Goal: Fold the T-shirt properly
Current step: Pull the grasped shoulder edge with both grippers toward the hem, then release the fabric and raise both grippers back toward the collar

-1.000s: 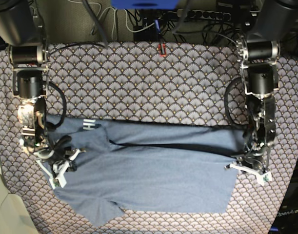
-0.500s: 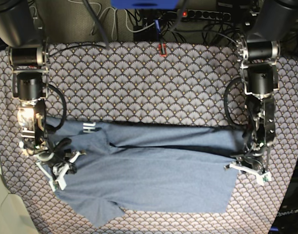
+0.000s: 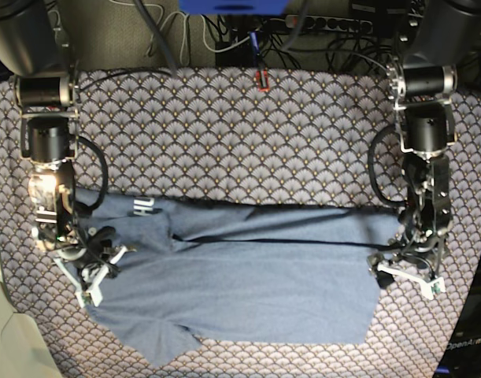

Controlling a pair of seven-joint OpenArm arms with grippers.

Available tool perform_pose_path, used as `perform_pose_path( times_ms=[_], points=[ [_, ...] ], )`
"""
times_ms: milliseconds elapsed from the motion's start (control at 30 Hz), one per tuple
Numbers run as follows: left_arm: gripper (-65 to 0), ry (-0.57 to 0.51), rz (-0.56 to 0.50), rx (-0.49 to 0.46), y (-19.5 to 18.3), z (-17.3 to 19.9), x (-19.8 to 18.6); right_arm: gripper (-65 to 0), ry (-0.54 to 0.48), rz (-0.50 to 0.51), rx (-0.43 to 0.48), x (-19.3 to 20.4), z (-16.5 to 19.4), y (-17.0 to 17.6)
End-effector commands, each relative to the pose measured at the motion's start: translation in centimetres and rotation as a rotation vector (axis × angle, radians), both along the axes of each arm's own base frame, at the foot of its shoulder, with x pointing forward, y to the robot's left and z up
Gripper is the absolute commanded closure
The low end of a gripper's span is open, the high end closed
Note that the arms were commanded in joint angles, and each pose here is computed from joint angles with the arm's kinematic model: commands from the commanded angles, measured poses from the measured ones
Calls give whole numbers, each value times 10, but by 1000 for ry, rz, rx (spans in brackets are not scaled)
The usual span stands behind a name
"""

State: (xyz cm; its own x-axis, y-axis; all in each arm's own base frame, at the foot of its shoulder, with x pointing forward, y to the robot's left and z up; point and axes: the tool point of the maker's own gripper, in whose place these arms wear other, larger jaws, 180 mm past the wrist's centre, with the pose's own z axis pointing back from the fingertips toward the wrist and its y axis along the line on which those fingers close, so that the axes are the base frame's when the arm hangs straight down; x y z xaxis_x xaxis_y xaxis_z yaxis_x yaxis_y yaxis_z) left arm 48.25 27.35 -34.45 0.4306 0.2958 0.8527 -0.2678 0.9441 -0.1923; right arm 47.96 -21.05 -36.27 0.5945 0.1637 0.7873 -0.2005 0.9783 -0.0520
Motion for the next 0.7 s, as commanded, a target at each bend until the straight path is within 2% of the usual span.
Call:
perform_pose_path(
  times_ms=[0, 200, 500, 567, 667],
  points=[
    [-574, -78, 4, 19, 6, 29, 13, -14, -77, -13, -1, 16, 27, -7],
    [-573, -61, 3, 18, 6, 22, 9, -29, -72, -13, -1, 15, 25, -7],
    [-574, -55, 1, 17, 6, 20, 8, -270, -44, -13, -5, 12, 22, -7],
    [-574, -56, 1, 17, 6, 20, 8, -300, -44, -15, -8, 12, 22, -8],
    [-575, -70, -9, 50, 10, 23, -3, -308, -35, -23, -21, 9, 21, -16]
  ],
)
